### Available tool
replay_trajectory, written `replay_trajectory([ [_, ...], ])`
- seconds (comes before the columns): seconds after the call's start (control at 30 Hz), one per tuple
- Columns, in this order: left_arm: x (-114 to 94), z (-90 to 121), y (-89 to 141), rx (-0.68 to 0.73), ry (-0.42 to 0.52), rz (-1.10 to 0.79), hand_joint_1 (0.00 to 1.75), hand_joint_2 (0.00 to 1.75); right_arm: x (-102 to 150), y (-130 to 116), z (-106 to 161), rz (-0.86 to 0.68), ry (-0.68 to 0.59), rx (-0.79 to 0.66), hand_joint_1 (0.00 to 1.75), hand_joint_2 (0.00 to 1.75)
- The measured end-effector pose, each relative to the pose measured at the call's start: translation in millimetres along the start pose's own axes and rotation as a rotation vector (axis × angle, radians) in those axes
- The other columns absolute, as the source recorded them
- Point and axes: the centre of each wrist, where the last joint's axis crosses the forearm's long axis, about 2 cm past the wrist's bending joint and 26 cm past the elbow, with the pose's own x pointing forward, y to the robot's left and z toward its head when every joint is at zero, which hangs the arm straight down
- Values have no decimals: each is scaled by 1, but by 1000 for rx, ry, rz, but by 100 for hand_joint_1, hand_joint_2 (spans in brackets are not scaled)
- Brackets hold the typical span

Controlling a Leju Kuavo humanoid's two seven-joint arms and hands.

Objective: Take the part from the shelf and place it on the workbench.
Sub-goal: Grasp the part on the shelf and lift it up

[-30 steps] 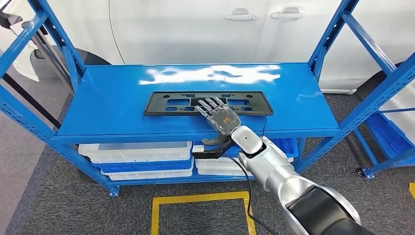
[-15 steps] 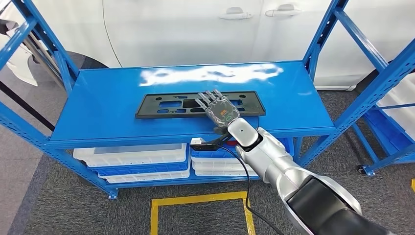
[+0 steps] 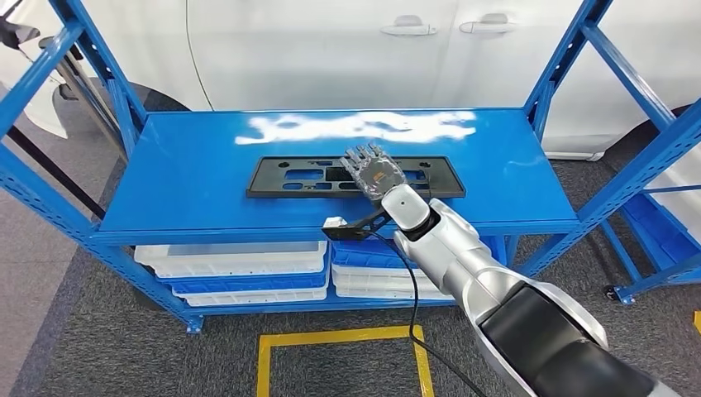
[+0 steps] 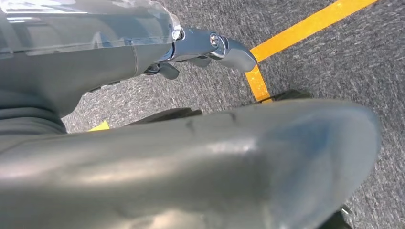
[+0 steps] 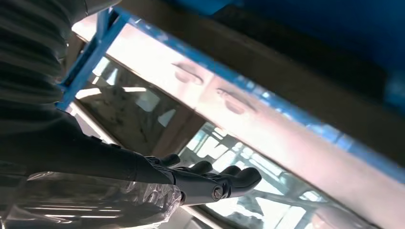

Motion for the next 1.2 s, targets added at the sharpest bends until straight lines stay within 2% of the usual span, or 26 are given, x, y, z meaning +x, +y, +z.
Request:
replay_trajectory([
  [0.1, 1, 0, 0, -6, -2, -6, 0, 0, -8, -3, -3, 4, 32, 18, 0, 175],
  [0.27, 1, 0, -1, -14, -2, -9, 0, 0, -20, 6, 0, -20, 35, 74, 0, 175],
  [0.43, 1, 0, -1, -19, -2, -17, 0, 0, -20, 22, 7, -24, 30, 107, 0, 175],
  [0.93, 3, 0, 1, -14, -8, -14, 0, 0, -26, 34, 12, -10, 19, 156, 0, 175],
  [0.97, 4, 0, 1, -14, -9, -14, 0, 0, -27, 33, 12, -12, 11, 159, 12, 175],
  [1.07, 5, -1, 1, -12, -12, -12, 0, 0, -29, 30, 10, -14, -1, 156, 123, 175],
  [1.1, 6, -1, 1, -12, -11, -12, 0, 0, -29, 30, 10, -14, -4, 156, 147, 175],
  [1.2, 4, -1, 1, -13, -7, -9, 0, 0, -29, 29, 10, -14, -10, 155, 142, 175],
])
